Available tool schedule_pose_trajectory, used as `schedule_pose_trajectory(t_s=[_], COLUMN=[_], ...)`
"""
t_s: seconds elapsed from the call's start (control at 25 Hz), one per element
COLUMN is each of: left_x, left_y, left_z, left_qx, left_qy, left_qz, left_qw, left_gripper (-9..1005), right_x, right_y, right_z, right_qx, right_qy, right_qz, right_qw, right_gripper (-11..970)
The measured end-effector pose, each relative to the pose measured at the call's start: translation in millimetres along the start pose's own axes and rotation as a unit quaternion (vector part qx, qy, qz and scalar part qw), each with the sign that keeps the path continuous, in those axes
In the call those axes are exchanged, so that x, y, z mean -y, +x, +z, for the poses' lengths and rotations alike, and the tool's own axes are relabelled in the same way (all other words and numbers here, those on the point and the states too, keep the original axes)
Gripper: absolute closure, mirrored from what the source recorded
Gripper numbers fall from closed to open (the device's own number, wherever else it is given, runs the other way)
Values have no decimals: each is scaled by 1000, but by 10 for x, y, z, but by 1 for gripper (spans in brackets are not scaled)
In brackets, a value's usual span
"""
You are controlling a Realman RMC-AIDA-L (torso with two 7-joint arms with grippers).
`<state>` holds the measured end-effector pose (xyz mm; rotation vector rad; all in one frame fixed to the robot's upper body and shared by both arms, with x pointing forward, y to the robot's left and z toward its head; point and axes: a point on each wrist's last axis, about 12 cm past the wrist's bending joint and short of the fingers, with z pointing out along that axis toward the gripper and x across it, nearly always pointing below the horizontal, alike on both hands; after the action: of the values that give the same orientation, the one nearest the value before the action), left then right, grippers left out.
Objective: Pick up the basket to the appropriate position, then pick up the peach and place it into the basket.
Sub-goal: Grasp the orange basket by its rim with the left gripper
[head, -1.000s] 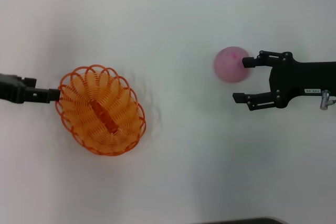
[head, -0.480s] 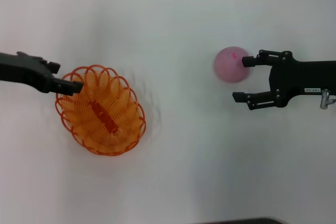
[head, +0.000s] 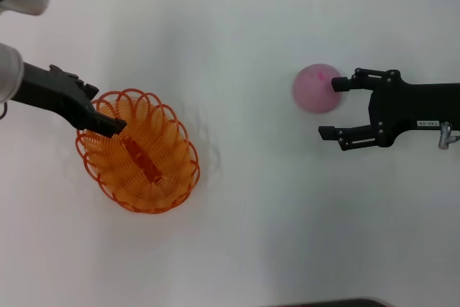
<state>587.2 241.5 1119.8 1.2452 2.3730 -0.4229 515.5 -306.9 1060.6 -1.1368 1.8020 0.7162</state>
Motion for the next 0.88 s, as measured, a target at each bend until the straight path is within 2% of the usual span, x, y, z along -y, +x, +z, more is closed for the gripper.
schedule_pose_trajectory(t_s=[0.48,0.88], left_x=[20,43], left_y=[-115,-125], left_z=[162,211], left_qx=[-52,-58], left_qy=[-41,-48], left_qz=[55,58], left_qw=[996,996], left_gripper=[131,155], right_x=[-2,2], right_y=[3,3], right_z=[-3,0], right_qx=[0,-1], right_qy=[0,1], right_qz=[1,0], right_qw=[1000,1000], right_gripper=[38,40])
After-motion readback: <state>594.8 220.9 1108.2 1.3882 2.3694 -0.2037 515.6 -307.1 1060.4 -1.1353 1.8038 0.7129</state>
